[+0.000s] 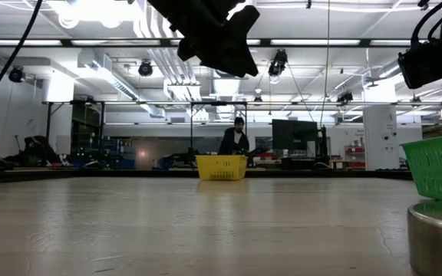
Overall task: Pick and place Stapler, Stapler remover, tape
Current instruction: Put the red tape into the green bin, then return to Home Position
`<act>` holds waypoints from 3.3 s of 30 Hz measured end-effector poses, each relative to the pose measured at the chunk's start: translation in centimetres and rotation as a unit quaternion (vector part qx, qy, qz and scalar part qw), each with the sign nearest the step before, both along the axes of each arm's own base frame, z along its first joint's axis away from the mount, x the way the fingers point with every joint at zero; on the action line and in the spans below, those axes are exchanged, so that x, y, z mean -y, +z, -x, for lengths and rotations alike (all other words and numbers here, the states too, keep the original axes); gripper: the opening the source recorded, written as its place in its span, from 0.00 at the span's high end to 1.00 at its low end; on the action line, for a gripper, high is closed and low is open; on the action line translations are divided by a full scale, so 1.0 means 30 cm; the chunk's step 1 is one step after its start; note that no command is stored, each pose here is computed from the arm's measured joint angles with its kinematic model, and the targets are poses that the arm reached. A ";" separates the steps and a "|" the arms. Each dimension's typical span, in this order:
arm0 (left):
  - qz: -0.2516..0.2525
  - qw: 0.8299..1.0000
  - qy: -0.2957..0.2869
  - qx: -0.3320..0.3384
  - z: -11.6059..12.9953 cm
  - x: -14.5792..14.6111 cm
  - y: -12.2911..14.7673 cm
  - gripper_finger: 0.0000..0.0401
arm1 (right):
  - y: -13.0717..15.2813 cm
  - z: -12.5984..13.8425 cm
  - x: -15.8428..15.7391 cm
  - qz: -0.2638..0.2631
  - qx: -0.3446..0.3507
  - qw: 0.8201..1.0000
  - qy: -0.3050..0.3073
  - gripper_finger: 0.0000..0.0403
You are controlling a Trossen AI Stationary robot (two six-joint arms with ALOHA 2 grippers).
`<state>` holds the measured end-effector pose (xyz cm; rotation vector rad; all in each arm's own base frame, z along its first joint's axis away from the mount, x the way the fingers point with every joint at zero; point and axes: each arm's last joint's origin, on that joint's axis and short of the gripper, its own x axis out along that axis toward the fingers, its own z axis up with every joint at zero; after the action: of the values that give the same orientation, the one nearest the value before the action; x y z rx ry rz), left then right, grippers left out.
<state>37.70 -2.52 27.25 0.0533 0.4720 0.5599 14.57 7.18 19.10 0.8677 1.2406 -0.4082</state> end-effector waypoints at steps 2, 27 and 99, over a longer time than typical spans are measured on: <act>0.000 1.000 0.000 0.000 0.000 0.000 0.001 0.54 | 0.008 -0.004 -0.002 0.003 -0.002 1.000 0.005 0.97; -0.003 1.000 -0.002 -0.006 0.002 0.000 -0.005 0.54 | 0.067 -0.094 -0.074 0.066 -0.059 0.994 0.065 0.98; 0.064 0.927 -0.256 0.266 0.820 -0.057 -0.308 0.98 | -0.033 0.084 0.271 0.339 0.549 0.746 0.167 0.98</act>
<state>13.09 -0.82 18.01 -0.0990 -0.0464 0.0143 12.05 -0.94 18.12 0.1180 0.0626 0.0125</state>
